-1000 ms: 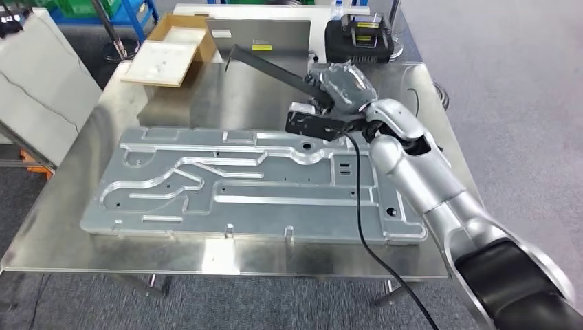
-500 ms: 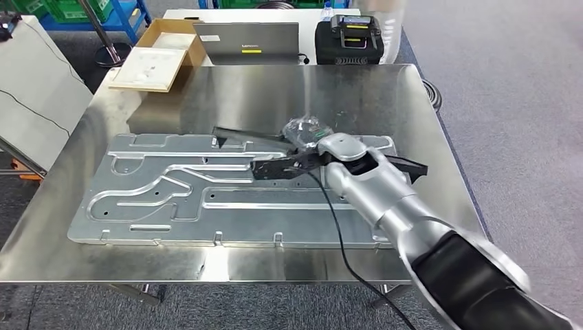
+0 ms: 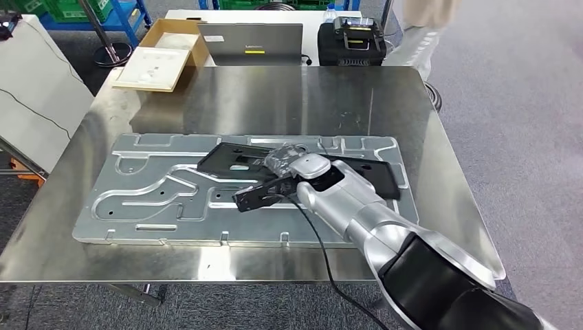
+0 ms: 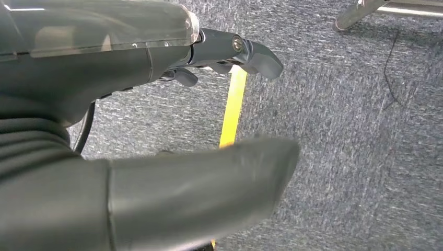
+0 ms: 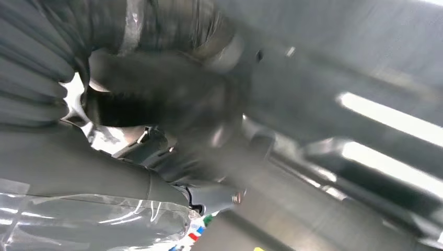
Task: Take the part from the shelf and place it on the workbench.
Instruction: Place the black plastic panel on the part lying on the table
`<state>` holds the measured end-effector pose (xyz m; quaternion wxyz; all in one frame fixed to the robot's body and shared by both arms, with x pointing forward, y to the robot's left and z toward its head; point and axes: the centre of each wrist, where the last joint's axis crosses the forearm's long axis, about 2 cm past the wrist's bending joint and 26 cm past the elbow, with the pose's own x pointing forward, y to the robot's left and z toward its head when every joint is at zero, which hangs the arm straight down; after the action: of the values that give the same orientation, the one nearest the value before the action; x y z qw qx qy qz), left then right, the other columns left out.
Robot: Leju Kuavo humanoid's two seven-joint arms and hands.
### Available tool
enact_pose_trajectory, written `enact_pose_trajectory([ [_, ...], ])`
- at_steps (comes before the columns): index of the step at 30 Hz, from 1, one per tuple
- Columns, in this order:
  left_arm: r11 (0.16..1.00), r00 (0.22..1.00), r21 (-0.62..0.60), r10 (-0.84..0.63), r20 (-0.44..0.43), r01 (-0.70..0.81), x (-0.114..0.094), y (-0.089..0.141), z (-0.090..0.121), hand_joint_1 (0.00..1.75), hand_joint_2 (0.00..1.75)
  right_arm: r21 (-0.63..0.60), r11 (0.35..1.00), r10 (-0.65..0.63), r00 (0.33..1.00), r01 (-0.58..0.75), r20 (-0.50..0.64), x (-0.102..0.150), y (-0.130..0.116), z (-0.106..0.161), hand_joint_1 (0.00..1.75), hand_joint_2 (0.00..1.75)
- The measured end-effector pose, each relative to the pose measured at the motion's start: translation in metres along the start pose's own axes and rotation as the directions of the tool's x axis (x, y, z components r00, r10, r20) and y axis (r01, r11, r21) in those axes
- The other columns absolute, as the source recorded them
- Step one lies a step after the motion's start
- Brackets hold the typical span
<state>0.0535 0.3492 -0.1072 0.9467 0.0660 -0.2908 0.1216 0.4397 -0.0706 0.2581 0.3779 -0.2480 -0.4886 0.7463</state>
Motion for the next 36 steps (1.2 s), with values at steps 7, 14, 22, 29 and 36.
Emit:
enact_pose_trajectory([
  [7, 1.0, 1.0, 0.005, -0.011, 0.003, 0.011, 0.001, -0.002, 0.0, 0.0, 0.0, 0.03, 1.0, -0.001, 1.0, 0.0, 0.02, 0.015, 0.011, -0.004, 0.0, 0.0],
  [14, 1.0, 1.0, 0.007, -0.013, 0.001, 0.013, 0.0, -0.002, 0.0, 0.0, 0.0, 0.044, 0.999, -0.006, 1.0, 0.005, 0.017, 0.015, 0.015, -0.005, 0.0, 0.0],
  [22, 1.0, 1.0, 0.005, -0.015, 0.0, 0.015, 0.0, -0.003, 0.0, 0.0, 0.0, 0.046, 0.999, -0.002, 1.0, 0.002, 0.002, 0.01, 0.013, -0.005, 0.0, 0.0],
  [29, 1.0, 1.0, -0.001, -0.021, 0.005, 0.021, 0.001, -0.003, 0.0, 0.0, 0.0, 0.032, 0.998, -0.047, 0.999, 0.046, 0.024, 0.008, 0.014, -0.004, 0.0, 0.0],
  [36, 0.998, 0.999, -0.053, -0.028, 0.031, 0.029, 0.006, -0.005, -0.003, 0.0, 0.0, -0.071, 0.889, -0.404, 0.848, 0.452, 0.343, 0.0, -0.01, 0.001, 0.0, 0.0],
])
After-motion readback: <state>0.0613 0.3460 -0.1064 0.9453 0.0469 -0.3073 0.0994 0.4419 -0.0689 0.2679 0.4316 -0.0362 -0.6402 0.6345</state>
